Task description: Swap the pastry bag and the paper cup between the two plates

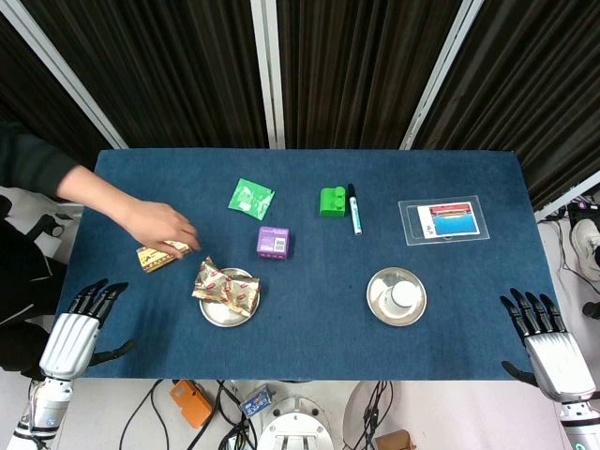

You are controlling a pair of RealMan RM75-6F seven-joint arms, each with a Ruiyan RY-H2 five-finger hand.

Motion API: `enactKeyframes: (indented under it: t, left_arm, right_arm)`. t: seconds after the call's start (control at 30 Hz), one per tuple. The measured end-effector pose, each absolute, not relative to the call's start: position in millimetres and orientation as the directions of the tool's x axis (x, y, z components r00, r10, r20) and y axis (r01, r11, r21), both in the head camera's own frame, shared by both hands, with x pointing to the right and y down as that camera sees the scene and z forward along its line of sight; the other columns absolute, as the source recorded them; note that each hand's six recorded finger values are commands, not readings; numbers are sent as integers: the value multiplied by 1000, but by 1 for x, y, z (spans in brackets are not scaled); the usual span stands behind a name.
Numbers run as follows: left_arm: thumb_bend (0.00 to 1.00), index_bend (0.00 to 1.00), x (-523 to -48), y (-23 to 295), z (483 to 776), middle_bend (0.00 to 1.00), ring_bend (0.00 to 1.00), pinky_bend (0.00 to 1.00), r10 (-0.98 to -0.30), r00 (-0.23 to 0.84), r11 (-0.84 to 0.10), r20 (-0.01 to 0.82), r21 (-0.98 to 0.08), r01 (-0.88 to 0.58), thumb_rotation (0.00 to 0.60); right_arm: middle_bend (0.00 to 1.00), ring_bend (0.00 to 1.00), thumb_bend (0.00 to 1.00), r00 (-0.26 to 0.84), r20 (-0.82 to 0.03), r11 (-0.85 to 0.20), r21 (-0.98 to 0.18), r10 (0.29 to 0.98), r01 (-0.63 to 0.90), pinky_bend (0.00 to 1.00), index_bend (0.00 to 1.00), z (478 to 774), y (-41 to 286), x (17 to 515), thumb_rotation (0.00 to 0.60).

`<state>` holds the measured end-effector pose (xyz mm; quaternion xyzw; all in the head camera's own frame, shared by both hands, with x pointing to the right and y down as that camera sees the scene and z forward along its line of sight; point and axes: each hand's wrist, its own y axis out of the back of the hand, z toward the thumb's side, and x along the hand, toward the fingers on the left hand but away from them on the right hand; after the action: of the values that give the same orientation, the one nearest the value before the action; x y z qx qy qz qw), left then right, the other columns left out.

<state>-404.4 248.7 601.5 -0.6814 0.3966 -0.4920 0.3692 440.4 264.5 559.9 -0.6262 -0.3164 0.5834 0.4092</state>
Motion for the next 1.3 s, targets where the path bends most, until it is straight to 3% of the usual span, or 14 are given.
enactKeyframes:
  t: [0.17,0.33,0.57,0.77,0.93,1.17,1.3]
  left_arm:
    - [99,103,-399,247,604,148,85,146,-898,217,-421,382,-889,-180,600]
    - [102,103,-370,230,615,129,77,146,-873,298,-451,386,-872,-192,600]
    - [117,103,-300,184,652,95,46,146,-813,413,-492,411,-864,-107,600]
    - [122,118,-251,174,686,97,50,146,-770,434,-530,468,-848,-26,600]
    - [133,314,-237,175,705,200,114,164,-763,414,-543,496,-840,5,600]
    - [300,587,-234,170,717,499,359,319,-808,356,-498,469,-867,10,600]
    - [349,655,-232,165,711,572,426,365,-845,345,-438,409,-899,-8,600]
  right_arm:
    - [0,0,204,118,-476,-469,-879,872,-83,0,0,561,265,441,600]
    - [0,0,205,134,-498,-490,-867,857,-85,0,0,565,266,437,600]
    - [0,0,204,145,-527,-521,-850,837,-83,0,0,569,267,435,600]
    - [0,0,205,132,-537,-532,-844,833,-77,0,0,569,262,440,600]
    - [0,0,204,135,-538,-533,-843,832,-78,0,0,569,260,440,600]
    - [0,0,204,138,-533,-528,-846,835,-72,0,0,566,262,440,600]
    - [0,0,205,136,-533,-529,-846,835,-71,0,0,566,262,440,600]
